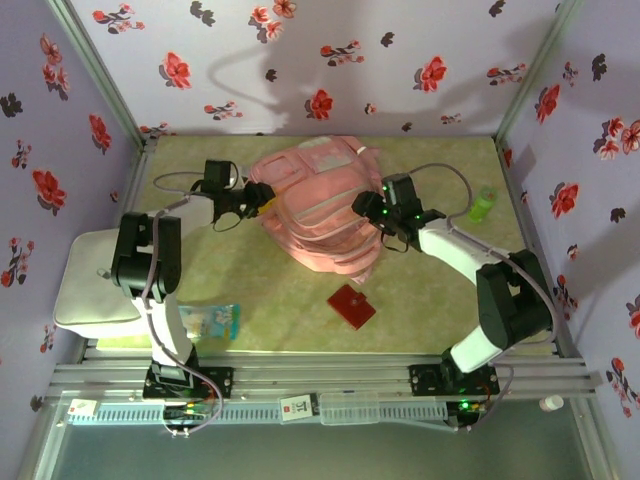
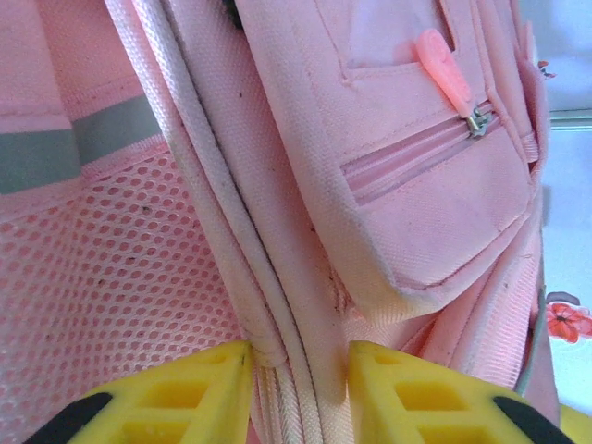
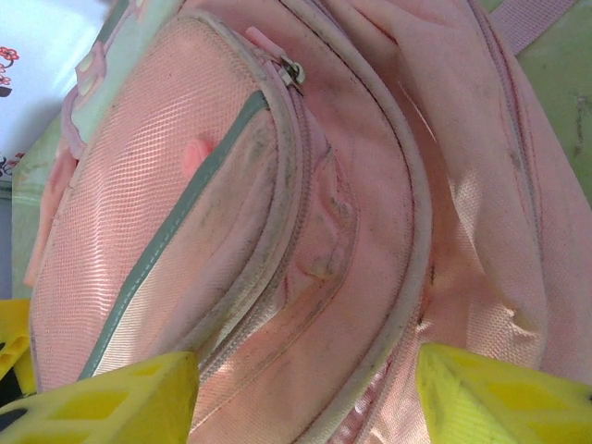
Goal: Pack books, pencil case, and school supplies into a backpack
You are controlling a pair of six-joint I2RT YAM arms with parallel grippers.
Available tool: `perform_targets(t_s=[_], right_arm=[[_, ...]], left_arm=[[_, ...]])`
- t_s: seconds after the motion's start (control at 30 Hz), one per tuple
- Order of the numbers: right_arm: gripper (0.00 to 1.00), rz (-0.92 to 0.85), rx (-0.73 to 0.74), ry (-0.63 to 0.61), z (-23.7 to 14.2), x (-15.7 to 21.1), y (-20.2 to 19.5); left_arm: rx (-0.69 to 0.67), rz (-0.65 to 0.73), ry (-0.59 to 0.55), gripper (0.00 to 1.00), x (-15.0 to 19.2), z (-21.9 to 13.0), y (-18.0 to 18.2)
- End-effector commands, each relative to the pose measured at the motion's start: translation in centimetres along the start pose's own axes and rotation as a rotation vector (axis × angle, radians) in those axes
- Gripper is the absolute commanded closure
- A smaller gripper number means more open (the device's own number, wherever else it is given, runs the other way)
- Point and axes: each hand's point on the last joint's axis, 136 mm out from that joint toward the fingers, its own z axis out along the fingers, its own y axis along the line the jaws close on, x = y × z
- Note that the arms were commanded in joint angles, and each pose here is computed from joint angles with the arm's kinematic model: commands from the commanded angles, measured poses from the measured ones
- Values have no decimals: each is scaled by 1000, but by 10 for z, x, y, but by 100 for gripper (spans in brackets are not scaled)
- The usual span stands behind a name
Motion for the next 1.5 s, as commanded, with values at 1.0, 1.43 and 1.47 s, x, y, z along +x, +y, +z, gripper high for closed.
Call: perform_targets(t_s=[1.0, 1.43, 1.47], right_arm=[[34, -175, 234, -156, 2, -103, -37], [38, -71, -2, -16, -16, 10, 24], [39, -68, -13, -8, -13, 19, 29]], left_arm=[[77, -13, 70, 100, 73, 59, -61], [100, 16, 55, 100, 73, 49, -78], [102, 19, 55, 100, 73, 48, -80]])
